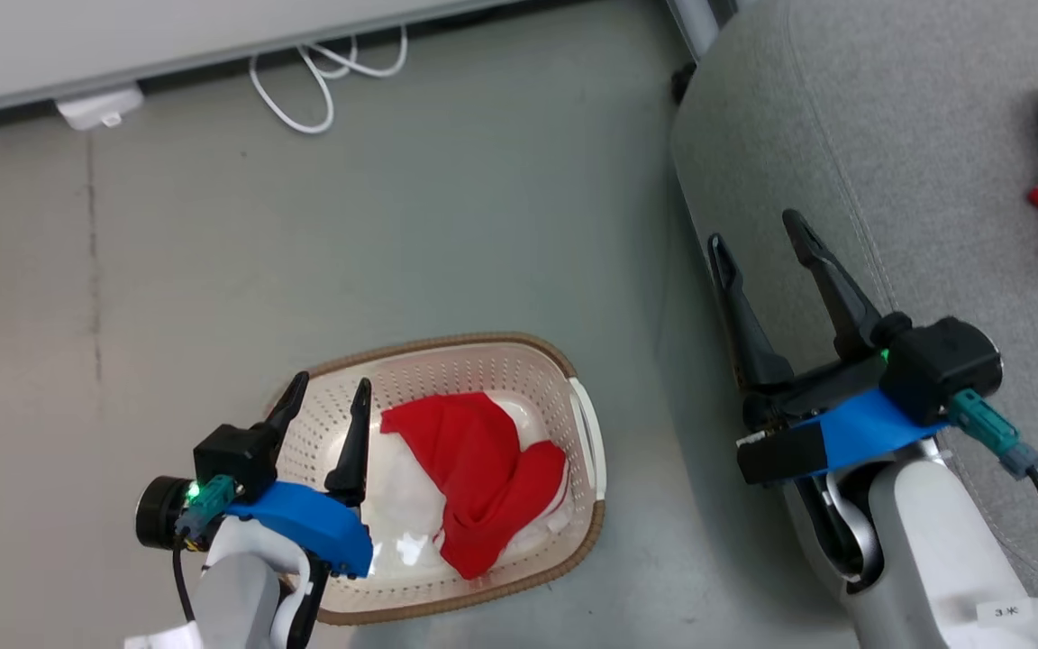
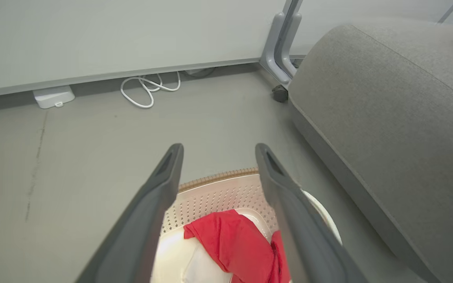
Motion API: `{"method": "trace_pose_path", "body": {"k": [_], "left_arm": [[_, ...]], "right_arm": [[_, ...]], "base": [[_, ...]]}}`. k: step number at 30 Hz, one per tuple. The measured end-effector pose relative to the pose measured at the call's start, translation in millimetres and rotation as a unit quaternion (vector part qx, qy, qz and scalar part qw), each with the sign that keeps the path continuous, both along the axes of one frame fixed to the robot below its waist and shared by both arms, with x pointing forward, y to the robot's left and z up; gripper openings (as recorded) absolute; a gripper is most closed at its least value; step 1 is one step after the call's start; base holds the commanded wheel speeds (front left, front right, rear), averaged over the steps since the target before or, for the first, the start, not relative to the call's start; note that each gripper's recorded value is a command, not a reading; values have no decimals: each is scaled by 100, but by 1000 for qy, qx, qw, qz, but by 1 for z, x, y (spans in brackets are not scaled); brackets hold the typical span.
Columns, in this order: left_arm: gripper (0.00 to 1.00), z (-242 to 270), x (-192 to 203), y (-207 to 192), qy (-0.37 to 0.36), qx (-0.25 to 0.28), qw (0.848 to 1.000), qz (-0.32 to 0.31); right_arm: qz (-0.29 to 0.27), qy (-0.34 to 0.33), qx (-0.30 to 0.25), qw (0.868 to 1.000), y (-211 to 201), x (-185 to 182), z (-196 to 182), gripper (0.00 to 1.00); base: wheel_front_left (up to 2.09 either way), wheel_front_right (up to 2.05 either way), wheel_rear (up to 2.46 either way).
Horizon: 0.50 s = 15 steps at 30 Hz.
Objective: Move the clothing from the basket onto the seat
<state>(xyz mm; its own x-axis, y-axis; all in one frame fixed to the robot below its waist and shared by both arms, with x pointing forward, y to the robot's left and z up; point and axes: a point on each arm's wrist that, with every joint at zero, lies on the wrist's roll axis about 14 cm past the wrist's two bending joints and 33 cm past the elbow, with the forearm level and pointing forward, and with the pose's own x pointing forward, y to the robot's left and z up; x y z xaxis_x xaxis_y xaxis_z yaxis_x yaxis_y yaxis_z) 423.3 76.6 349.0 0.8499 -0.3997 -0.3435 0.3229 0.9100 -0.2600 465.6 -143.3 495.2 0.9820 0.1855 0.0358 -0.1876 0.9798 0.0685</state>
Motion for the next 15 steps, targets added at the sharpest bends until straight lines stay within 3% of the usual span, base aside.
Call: {"method": "trace_pose_path", "body": {"k": [5, 15], "left_arm": [[100, -57, 3, -25, 79, 6, 996, -45], [100, -153, -16, -58, 229, 20, 966, -114]], "right_arm": [[-7, 13, -4, 1000, -9, 17, -22, 100], [-31, 64, 2, 997, -31, 26, -76, 100]], "base": [[0, 0, 0], [0, 0, 0]]}}
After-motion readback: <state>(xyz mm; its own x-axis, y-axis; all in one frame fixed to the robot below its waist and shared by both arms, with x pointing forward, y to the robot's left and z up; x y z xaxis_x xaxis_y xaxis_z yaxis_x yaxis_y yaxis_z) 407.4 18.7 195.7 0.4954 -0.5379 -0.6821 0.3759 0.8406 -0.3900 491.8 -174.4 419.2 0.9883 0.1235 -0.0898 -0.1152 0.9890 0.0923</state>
